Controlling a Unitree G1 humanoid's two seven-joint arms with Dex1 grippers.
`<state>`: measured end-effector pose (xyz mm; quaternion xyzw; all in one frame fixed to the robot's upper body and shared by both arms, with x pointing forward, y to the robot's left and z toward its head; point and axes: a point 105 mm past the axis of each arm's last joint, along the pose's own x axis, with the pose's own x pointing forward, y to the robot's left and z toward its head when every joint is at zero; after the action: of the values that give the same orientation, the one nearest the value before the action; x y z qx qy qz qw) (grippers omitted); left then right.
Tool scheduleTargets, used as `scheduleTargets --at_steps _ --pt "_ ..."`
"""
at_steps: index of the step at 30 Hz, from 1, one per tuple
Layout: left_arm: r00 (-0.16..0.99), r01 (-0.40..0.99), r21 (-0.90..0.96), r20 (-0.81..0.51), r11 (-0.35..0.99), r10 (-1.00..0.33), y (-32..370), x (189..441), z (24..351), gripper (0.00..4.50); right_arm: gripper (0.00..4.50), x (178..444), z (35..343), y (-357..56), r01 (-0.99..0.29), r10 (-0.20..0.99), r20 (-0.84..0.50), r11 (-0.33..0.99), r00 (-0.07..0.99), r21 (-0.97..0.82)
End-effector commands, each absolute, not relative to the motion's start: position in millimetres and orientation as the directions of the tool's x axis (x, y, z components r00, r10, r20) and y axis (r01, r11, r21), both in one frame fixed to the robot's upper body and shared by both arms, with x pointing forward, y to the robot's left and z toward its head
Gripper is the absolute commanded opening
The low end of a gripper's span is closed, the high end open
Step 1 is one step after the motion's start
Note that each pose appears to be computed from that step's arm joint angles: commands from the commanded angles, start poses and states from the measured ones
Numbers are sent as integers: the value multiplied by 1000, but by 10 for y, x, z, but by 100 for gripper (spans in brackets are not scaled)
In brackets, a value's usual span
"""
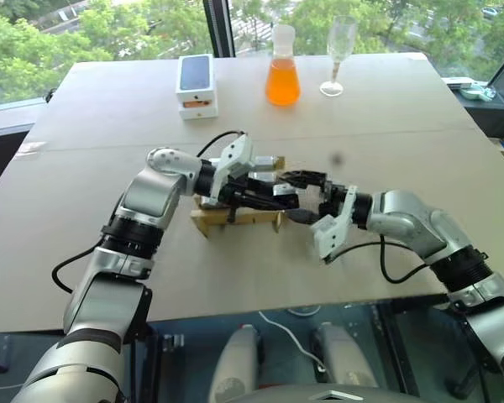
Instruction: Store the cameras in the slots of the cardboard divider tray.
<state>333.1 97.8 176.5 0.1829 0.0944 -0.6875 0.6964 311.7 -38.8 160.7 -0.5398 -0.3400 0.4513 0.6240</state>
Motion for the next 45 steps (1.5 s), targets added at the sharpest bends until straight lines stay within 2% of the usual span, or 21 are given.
scheduleTargets --at_steps 1,6,10,13,20,26,31,36,45 --pt "88 983 185 -396 15 -914 1191 3380 1913 70 450 3118 1653 -738 -428 898 -8 202 439 -881" --pt "147 974 221 -435 53 -888 1468 3427 1892 70 450 2950 1593 -1077 -697 875 65 425 480 -578" --pt "206 964 248 -452 100 -868 1593 3506 1827 70 450 2812 1491 -1297 -794 845 72 524 530 -307" --pt "197 967 235 -433 101 -880 1582 3500 1823 70 450 2669 1331 -1469 -822 836 66 548 545 -154" --pt "203 968 225 -421 115 -884 1759 3499 1806 70 450 2401 1056 -1682 -824 824 74 565 562 -44" --pt "178 978 173 -420 114 -890 1843 3521 1693 70 450 2395 1040 -1666 -817 816 103 575 569 -38" --pt "180 976 195 -485 96 -856 1862 3552 1536 70 450 2394 1054 -1633 -819 816 116 573 566 -39" --pt "225 963 245 -498 113 -837 1895 3627 1513 70 450 2389 1068 -1669 -811 808 124 584 576 -33" --pt "207 969 227 -529 98 -823 1902 3627 1446 70 450 2403 1072 -1672 -810 806 130 586 578 -32"
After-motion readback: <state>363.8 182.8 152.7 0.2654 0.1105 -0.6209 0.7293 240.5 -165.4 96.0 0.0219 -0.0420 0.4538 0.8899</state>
